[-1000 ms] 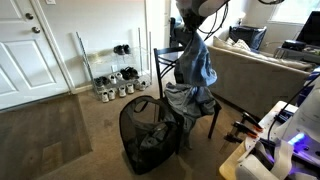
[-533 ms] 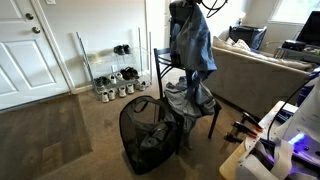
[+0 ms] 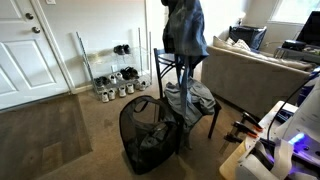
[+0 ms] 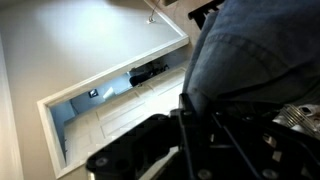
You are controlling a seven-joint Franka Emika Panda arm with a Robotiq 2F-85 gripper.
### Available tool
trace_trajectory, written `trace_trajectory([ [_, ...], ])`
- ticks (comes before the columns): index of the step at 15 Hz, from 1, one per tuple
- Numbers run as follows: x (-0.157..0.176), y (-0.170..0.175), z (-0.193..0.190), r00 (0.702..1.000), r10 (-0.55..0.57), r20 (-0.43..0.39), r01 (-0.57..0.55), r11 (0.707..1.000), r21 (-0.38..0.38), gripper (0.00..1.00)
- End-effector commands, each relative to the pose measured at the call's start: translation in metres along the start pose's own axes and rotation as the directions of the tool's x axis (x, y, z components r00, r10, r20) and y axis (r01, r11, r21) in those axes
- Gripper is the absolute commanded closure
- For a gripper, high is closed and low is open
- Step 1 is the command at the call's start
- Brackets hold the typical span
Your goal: Put the pair of denim trousers in the laundry basket
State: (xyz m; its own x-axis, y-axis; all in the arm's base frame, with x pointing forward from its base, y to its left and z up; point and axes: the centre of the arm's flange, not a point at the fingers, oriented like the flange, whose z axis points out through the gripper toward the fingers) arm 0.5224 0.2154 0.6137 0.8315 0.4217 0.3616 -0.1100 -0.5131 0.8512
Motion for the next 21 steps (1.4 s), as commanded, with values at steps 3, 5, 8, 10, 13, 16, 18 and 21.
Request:
trace_trajectory([
  [3,0.021,0.053,-0.049,0.995,-0.038,-0.096,0.027,0.993,-0.115,0.97],
  [5,0.031,0.058,-0.086,0.992,-0.036,-0.122,0.020,0.992,-0.127,0.97],
  [8,0.041,0.078,-0.127,0.990,-0.020,-0.137,-0.003,0.986,-0.166,0.97],
  [10,0.045,0.091,-0.153,0.989,-0.013,-0.151,-0.015,0.982,-0.188,0.97],
  [13,0.050,0.104,-0.181,0.983,-0.018,-0.185,-0.020,0.979,-0.202,0.97],
  [16,0.058,0.109,-0.196,0.972,-0.019,-0.235,-0.029,0.979,-0.203,0.97],
  [18,0.066,0.109,-0.203,0.964,-0.017,-0.264,-0.039,0.978,-0.203,0.97],
  [21,0.081,0.105,-0.218,0.949,-0.009,-0.314,-0.060,0.976,-0.209,0.97],
])
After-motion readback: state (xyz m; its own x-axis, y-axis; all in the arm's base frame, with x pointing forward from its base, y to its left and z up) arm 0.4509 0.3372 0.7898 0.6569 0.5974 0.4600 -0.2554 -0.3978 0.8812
